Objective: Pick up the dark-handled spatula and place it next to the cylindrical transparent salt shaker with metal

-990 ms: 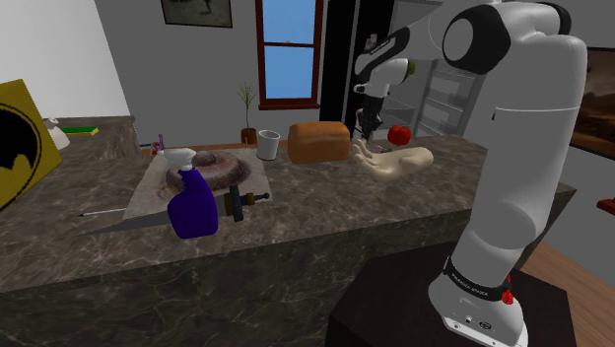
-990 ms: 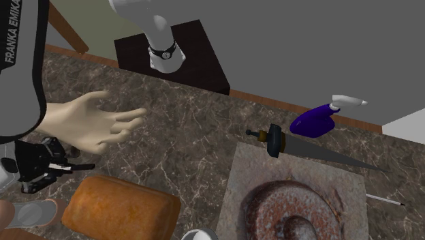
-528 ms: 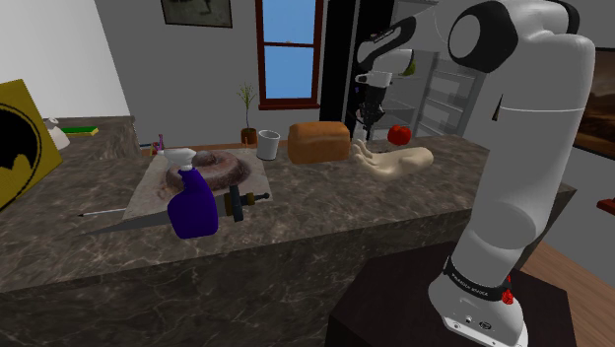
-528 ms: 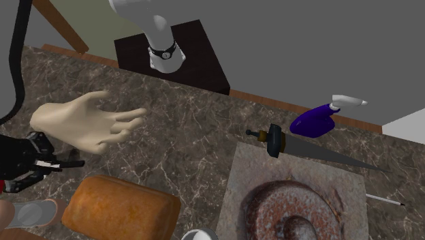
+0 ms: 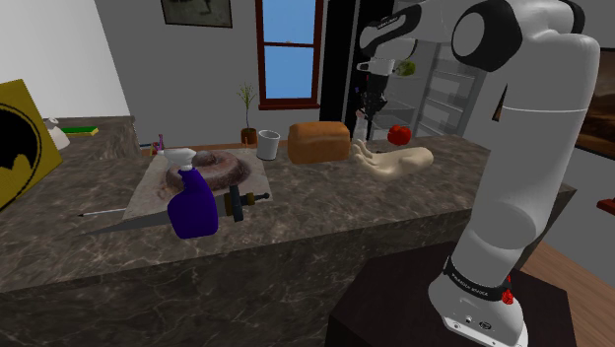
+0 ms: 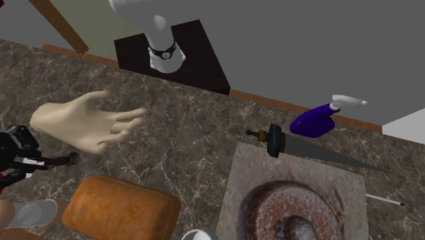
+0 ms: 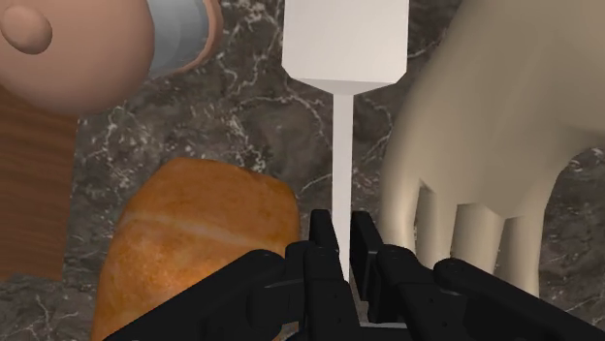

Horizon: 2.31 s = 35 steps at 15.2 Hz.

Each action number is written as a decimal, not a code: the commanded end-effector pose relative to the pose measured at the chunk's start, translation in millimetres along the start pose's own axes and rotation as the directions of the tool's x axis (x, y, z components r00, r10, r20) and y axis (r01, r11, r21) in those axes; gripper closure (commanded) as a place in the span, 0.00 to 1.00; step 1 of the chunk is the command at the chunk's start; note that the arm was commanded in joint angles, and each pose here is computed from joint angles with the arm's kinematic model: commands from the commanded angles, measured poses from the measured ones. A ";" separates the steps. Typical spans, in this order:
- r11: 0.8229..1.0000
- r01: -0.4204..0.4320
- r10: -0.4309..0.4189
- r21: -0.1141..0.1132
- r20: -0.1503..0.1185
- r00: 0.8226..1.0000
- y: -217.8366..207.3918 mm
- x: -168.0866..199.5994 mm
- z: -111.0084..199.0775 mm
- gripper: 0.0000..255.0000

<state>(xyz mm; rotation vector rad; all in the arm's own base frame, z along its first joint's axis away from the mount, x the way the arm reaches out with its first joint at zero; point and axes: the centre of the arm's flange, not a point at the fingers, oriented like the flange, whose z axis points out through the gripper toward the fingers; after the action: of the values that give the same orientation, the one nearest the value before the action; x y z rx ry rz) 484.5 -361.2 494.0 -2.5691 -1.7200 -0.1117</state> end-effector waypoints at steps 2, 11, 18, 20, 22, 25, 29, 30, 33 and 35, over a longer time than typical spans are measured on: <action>1.000 0.000 0.000 0.000 0.000 1.000 -0.6 1.6 -16.5 1.00; 1.000 0.000 0.000 0.000 0.000 1.000 -0.5 5.7 -63.8 1.00; 1.000 0.000 0.000 0.000 0.000 1.000 -2.6 -18.4 -90.2 1.00; 1.000 0.000 0.000 0.000 0.000 1.000 -4.8 -44.6 -92.6 1.00; 1.000 0.000 0.000 0.000 0.000 1.000 -6.9 -70.9 -94.9 1.00; 1.000 0.000 0.000 0.000 0.000 1.000 -10.0 -110.2 -98.5 1.00; 1.000 0.000 0.000 0.000 0.000 1.000 -14.2 -162.6 -103.2 1.00; 1.000 0.000 0.000 0.000 0.000 1.000 -15.3 -175.7 -104.4 1.00; 1.000 0.000 0.000 0.000 0.000 1.000 -18.5 -215.0 -107.9 1.00; 1.000 0.000 0.000 0.000 0.000 1.000 -20.6 -241.2 -110.3 1.00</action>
<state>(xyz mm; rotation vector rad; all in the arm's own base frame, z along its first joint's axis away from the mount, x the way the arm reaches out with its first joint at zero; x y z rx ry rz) 375.5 -568.5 587.5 -2.5725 -1.7171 -0.1097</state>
